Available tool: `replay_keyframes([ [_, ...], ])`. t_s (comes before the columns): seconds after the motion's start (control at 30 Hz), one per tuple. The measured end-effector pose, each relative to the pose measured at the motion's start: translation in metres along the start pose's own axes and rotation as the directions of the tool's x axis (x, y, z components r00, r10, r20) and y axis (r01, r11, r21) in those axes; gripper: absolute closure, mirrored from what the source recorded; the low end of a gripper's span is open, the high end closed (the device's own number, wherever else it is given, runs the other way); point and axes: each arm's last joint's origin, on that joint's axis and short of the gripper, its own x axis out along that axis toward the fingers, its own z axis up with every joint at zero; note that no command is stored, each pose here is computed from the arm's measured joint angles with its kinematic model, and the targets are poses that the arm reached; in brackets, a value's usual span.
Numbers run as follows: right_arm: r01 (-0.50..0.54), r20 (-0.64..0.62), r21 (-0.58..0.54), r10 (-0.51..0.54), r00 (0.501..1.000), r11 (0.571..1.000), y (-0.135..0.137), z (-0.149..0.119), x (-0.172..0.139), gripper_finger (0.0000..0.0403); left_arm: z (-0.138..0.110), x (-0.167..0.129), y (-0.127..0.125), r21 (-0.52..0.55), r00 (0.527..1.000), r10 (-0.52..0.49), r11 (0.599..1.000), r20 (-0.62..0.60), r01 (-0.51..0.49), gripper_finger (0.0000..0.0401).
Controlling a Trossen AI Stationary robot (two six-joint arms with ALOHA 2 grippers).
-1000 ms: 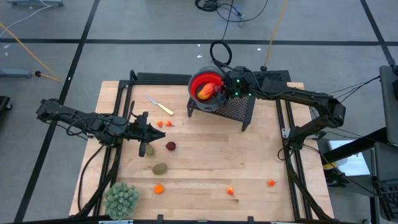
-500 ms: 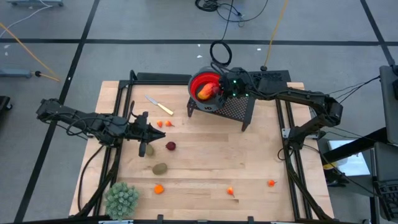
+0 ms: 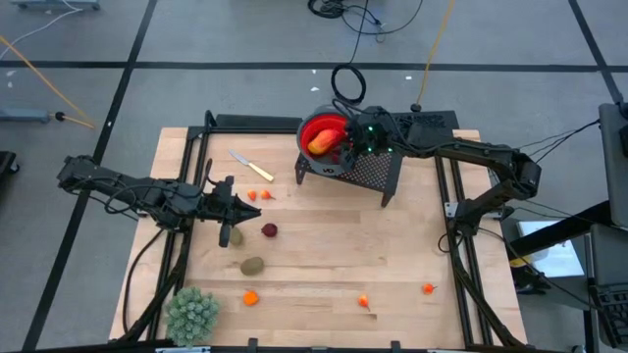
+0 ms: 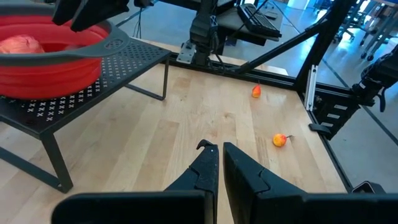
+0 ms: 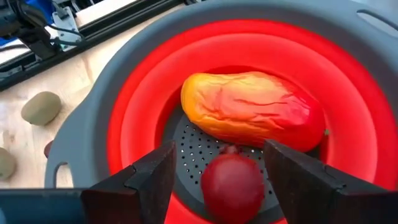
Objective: Pick & Place Fruit
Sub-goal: Put the top kiwi into the strainer bowl on the shelf
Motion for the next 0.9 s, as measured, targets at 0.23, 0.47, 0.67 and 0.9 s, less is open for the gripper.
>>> replay_keyframes([
  [0.23,-0.022,0.043,-0.021,0.023,0.999,1.000,0.007,0.004,-0.010,0.0206,0.000,0.000,0.000,0.000,1.000,0.000,1.000,0.000,0.000,0.0380],
  [0.47,-0.062,0.098,-0.062,0.068,0.993,0.996,0.029,0.006,-0.034,0.0298,0.000,0.000,0.000,0.000,1.000,0.000,1.000,0.000,0.000,0.0380],
  [0.67,-0.099,0.145,-0.133,0.119,0.982,0.986,0.051,0.006,-0.058,0.0385,0.000,0.000,0.000,0.001,1.000,0.001,1.000,-0.004,-0.001,0.0380],
  [0.9,-0.047,0.191,-0.183,0.082,0.978,0.982,0.070,0.001,-0.082,0.0398,0.000,0.000,0.000,0.001,1.000,0.000,1.000,-0.004,0.000,0.0380],
])
